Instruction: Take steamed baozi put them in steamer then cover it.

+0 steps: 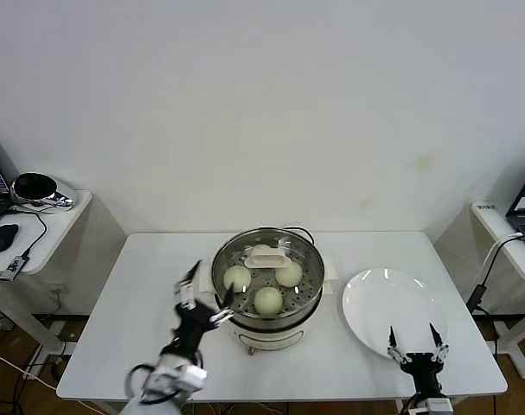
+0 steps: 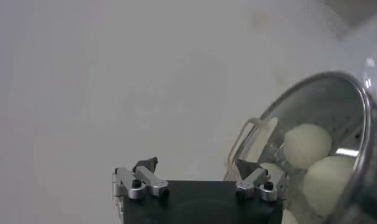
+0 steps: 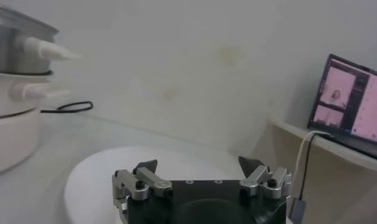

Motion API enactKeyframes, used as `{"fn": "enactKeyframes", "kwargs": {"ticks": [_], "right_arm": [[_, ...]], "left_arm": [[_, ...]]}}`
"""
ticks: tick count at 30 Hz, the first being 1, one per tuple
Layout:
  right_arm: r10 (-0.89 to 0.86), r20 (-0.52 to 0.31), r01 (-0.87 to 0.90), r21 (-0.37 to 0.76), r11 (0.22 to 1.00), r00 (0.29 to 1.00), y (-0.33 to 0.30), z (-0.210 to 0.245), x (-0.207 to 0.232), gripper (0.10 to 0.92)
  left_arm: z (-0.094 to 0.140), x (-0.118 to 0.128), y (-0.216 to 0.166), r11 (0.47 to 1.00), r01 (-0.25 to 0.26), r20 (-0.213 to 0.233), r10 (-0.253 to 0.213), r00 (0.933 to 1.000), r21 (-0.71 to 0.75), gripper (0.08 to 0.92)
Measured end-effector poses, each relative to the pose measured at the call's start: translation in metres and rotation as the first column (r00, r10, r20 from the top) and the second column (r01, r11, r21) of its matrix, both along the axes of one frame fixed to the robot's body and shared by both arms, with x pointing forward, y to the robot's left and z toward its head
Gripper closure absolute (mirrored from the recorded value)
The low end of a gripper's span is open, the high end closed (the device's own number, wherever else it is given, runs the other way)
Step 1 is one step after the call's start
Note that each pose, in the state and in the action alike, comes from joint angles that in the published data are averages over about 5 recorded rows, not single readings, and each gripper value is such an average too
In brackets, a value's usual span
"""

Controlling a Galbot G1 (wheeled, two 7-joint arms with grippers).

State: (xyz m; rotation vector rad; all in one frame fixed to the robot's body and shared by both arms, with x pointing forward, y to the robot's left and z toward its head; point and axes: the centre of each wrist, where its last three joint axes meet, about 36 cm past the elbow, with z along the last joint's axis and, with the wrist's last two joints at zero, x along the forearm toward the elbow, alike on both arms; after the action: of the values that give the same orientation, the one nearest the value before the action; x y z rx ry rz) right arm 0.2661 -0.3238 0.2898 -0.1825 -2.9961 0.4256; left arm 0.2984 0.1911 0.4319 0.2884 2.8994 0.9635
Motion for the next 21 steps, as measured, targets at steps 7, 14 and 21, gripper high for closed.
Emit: {"fn": "enactKeyframes", "kwargs": {"ticks": [7, 14, 21], "right_arm": [[0.084, -0.042, -0.081, 0.057, 0.995, 0.996, 0.009, 0.002, -0.009, 0.200], [0.175, -0.071, -0.166, 0.127, 0.978, 0.982, 0.026, 0.009, -0.021, 0.200], [0.245, -0.091, -0.224, 0.195, 0.955, 0.965, 0.047, 0.017, -0.033, 0.200]], "left_arm": [[-0.025, -0.051, 0.027, 0.948, -0.136, -0.127, 0.102, 0.9865, -0.289, 0.177], [-0.049, -0.079, 0.045, 0.872, -0.250, -0.221, 0.169, 0.9606, -0.421, 0.177], [-0.065, -0.093, 0.056, 0.825, -0.317, -0.286, 0.198, 0.9376, -0.468, 0.177]]}}
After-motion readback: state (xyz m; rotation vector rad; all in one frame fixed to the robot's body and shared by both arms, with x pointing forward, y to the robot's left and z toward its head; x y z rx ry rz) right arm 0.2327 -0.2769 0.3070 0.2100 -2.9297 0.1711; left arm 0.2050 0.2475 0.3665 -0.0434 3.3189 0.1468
